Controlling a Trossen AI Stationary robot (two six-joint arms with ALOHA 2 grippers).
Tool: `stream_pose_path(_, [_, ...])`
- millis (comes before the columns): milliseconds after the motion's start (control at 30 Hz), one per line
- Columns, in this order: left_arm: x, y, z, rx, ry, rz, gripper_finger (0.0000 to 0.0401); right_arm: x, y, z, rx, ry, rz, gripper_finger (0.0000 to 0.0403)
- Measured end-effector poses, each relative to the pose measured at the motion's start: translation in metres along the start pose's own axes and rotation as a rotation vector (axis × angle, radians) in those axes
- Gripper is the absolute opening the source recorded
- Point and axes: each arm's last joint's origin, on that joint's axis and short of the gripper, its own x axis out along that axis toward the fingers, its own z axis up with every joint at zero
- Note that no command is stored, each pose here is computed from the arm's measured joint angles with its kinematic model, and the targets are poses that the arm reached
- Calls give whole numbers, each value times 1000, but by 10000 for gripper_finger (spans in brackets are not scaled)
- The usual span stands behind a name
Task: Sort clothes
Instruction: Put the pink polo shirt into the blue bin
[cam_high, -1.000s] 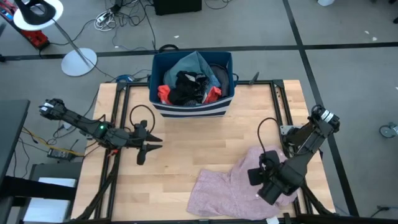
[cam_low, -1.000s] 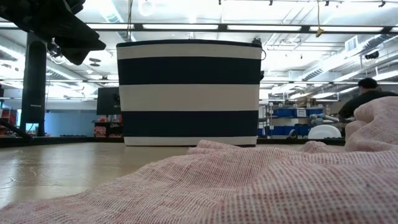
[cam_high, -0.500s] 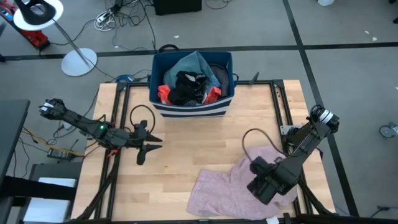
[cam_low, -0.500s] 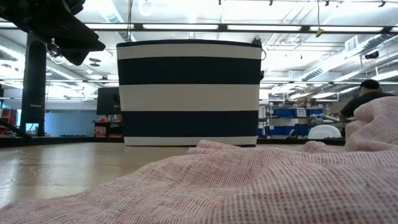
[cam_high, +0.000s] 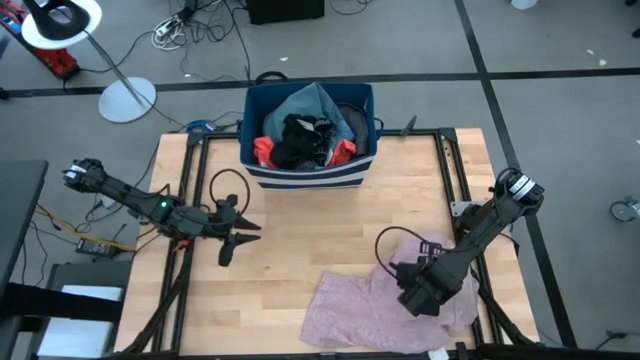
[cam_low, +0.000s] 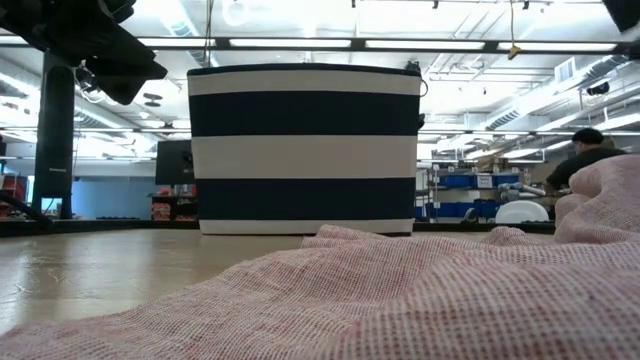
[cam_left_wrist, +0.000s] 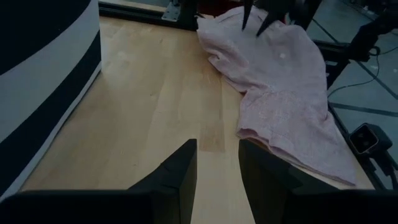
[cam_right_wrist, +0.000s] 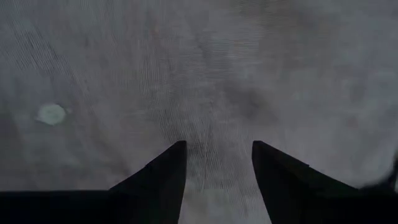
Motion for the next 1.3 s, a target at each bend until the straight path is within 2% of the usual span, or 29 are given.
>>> stream_pose_path(133, [0,0,1,-5,-13,-4,124,25,0,-1,-92,1,36,199])
stream_pose_path(333, [0,-1,4,-23,-44,-13,124,64,-6,-5,-117,-9,60,209])
stream_pose_path(467, [0,-2,7,-39,-66,-21,124,84,-10,-9,-92,-23,110,197])
stream_pose_path(567, [0,-2,8,-74,-80,-20,124,88,-13,-10,-41,-28,97,170])
stream_pose_path(667, [0,-2,8,-84,-77,-15,124,89,-14,-11,-30,-30,78,116])
stream_pose_path(767, [0,-2,8,-85,-80,-15,124,87,-13,-10,-28,-32,73,42])
stream_pose_path(833, [0,-2,8,-84,-78,-11,124,85,-12,-8,-17,-39,68,16])
stream_pose_path(1000, [0,-2,8,-84,-80,-11,124,71,-9,2,103,-58,57,13])
stream_pose_path(1300, [0,-2,7,-81,-76,-9,124,22,-6,39,235,-224,120,7])
